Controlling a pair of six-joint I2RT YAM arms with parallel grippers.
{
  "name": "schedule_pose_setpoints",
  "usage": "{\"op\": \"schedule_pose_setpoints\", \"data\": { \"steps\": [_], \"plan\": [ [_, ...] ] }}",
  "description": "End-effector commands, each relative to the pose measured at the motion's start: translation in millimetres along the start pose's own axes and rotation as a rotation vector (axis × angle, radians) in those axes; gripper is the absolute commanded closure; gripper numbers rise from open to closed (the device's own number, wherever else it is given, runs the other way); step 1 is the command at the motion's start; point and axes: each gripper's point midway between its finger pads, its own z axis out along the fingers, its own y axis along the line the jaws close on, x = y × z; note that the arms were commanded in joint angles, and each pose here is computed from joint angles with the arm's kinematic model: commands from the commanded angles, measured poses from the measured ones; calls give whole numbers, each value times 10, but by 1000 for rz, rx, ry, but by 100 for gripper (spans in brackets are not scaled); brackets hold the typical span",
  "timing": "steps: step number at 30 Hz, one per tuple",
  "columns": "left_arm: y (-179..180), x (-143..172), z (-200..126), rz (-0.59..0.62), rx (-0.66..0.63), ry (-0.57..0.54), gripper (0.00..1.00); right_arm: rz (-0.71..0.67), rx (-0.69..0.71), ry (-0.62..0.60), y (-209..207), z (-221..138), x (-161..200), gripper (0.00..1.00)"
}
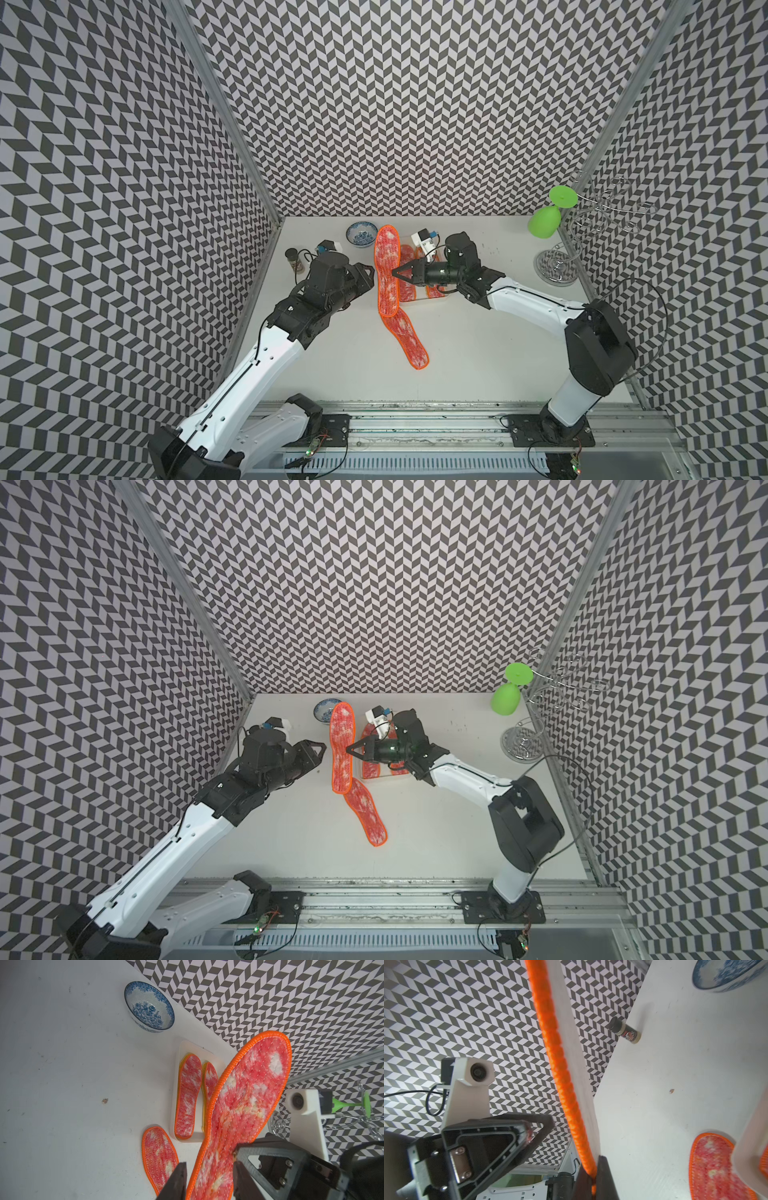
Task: Put the insoles into the storage box
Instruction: Place the insole in the storage box.
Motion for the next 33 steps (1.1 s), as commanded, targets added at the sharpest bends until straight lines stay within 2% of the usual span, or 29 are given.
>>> {"op": "schedule_pose_setpoints", "data": {
  "steps": [1, 5, 9, 13, 21, 33],
  "plan": [
    [-120, -100, -67, 51, 75, -27, 55, -46, 25, 52, -224, -198, -80, 100],
    [-159, -137, -63, 96, 111, -27, 49, -25, 112, 113, -723, -370, -119, 100],
    [-195, -173, -44, 147, 135, -35, 43, 24, 144, 147, -1115, -351, -162, 100],
    [-190, -180, -11, 179, 140, -27, 38, 45, 124, 115, -1251, -228, -333, 100],
    [-120, -124, 49, 183, 142, 6, 35, 94, 102, 101, -1567, 48, -522, 100],
    [-25, -4, 155, 170, 151, 56, 33, 171, 85, 124, -1885, 313, -408, 100]
  ]
}}
